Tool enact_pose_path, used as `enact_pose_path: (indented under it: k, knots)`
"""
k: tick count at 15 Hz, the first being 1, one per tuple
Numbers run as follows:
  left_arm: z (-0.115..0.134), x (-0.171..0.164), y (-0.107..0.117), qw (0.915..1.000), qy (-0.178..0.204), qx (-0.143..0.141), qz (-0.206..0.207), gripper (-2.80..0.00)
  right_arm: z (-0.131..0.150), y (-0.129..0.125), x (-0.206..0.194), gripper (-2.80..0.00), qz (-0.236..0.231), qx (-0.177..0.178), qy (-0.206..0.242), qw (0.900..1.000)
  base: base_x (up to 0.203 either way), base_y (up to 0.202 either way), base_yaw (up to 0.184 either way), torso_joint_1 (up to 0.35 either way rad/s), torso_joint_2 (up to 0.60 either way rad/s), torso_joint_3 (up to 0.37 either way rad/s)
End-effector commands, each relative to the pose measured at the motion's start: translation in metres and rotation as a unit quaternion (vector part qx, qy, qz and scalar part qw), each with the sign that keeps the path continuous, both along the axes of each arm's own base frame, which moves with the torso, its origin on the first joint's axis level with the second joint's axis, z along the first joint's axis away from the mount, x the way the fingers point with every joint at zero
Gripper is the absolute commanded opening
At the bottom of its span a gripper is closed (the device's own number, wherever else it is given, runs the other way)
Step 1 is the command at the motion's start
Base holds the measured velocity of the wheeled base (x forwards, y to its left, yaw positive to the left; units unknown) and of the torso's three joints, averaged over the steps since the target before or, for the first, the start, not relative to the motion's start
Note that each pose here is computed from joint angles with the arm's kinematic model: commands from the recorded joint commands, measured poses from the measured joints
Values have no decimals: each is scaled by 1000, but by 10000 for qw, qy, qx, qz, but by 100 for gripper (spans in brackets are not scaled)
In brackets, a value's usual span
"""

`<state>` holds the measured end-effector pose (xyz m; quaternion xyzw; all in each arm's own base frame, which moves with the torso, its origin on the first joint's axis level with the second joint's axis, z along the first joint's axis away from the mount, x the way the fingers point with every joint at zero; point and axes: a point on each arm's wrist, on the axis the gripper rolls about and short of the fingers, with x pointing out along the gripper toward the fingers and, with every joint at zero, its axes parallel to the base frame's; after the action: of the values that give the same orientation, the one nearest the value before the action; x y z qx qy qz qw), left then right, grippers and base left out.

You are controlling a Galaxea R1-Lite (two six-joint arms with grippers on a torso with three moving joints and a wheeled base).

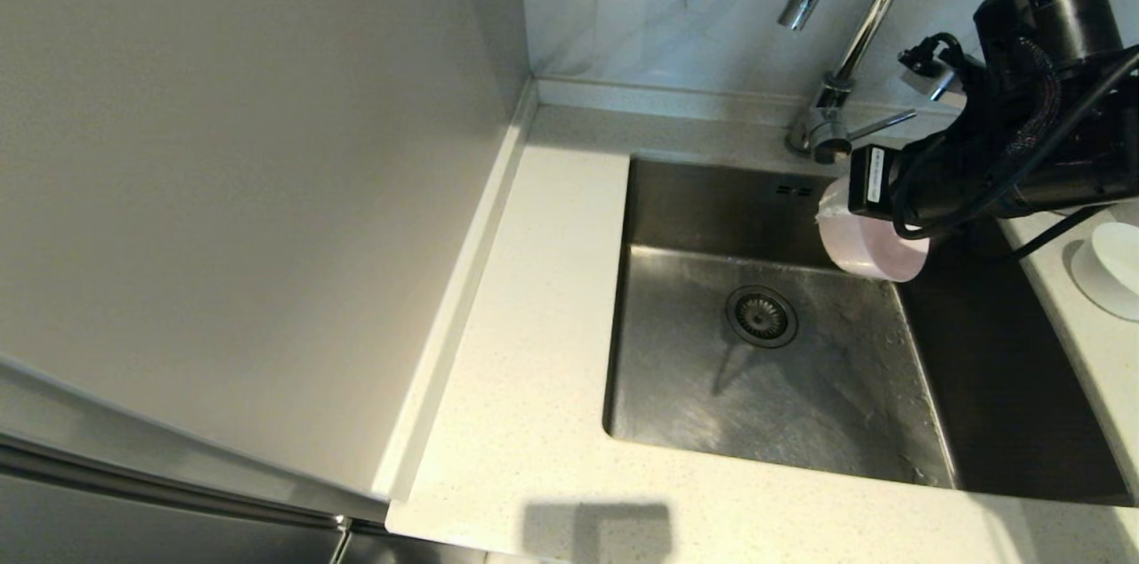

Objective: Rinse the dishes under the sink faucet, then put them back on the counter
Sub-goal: Put a bowl back to the table from the sink

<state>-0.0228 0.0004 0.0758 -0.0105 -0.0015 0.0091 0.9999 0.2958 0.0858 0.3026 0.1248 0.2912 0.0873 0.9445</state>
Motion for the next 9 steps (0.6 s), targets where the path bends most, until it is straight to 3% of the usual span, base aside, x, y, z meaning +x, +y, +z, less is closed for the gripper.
enact_pose_path:
  k: [1,3,4,6,8,9]
  knots:
    - [0,0,0,10000,-17,-2,1,-280,13,5,-5,-280,486,1198,277,9912,0,0,0,0,0,0]
    - [0,0,0,10000,-17,-2,9,-280,30,11,-9,-280,1045,2238,833,9654,0,0,0,0,0,0]
    - [0,0,0,10000,-17,-2,9,-280,40,13,-11,-280,1343,2789,1187,9435,0,0,0,0,0,0]
    - [0,0,0,10000,-17,-2,9,-280,55,17,-14,-280,2012,3844,2110,8759,0,0,0,0,0,0]
    - [0,0,0,10000,-17,-2,9,-280,56,21,-10,-280,2281,4511,2968,8102,0,0,0,0,0,0]
    - [0,0,0,10000,-17,-2,9,-280,57,24,-5,-280,2288,4760,3276,7834,0,0,0,0,0,0]
